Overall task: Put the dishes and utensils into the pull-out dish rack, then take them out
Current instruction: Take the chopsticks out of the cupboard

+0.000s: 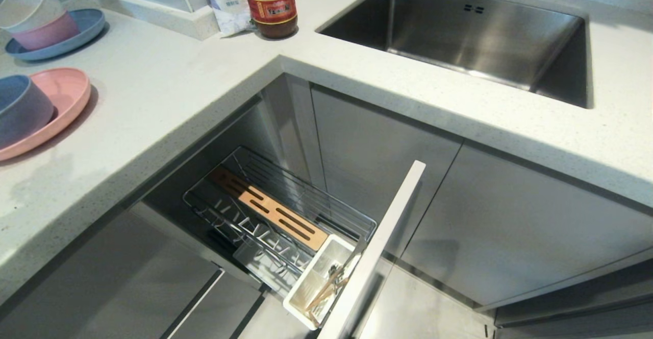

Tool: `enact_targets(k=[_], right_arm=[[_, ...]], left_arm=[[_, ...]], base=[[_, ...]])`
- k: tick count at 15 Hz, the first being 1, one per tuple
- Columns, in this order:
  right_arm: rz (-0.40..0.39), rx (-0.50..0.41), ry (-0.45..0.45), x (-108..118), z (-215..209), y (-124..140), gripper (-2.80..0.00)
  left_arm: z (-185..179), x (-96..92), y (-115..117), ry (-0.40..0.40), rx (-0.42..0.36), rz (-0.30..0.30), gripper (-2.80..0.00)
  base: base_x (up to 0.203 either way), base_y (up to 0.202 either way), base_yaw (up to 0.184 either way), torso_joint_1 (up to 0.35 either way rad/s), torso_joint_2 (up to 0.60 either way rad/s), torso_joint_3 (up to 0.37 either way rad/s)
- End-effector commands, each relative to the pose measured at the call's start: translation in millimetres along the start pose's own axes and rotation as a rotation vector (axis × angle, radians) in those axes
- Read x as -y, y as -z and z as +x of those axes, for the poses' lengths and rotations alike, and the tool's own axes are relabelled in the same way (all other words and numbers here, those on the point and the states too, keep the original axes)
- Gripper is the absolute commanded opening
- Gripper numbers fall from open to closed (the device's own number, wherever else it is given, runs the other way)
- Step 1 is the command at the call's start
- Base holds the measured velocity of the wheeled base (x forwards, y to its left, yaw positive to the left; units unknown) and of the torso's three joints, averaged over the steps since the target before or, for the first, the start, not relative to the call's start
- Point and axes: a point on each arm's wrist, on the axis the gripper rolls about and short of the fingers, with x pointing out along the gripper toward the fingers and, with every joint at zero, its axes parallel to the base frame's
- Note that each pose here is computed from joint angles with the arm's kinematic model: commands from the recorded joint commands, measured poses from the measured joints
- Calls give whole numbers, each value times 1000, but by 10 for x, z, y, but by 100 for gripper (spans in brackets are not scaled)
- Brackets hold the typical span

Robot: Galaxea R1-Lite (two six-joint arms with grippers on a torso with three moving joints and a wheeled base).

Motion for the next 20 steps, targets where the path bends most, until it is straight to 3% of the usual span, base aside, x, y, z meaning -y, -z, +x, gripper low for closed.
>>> enact_targets(k=[1, 3, 7, 11, 20], right_arm=[[0, 2, -1, 0, -2, 6, -280], [0, 3, -1, 0, -2, 5, -280], [0, 3, -1, 0, -2, 4, -280], [0, 3, -1, 0, -2, 5, -280], [0, 3, -1, 0, -2, 4, -280]], left_arm=[[232, -96, 53, -147, -45, -43, -280], [426, -184, 73, -215, -95, -68, -280], [808, -368, 144, -278, -155, -91, -280], [1151, -510, 190, -295, -213, -103, -280], [1519, -458, 243, -149, -311, -93, -280]], base=[[0, 0, 0, 0, 0, 0], [0, 0, 0, 0, 0, 0], [0, 0, 0, 0, 0, 0], [0, 0, 0, 0, 0, 0], [0, 0, 0, 0, 0, 0]])
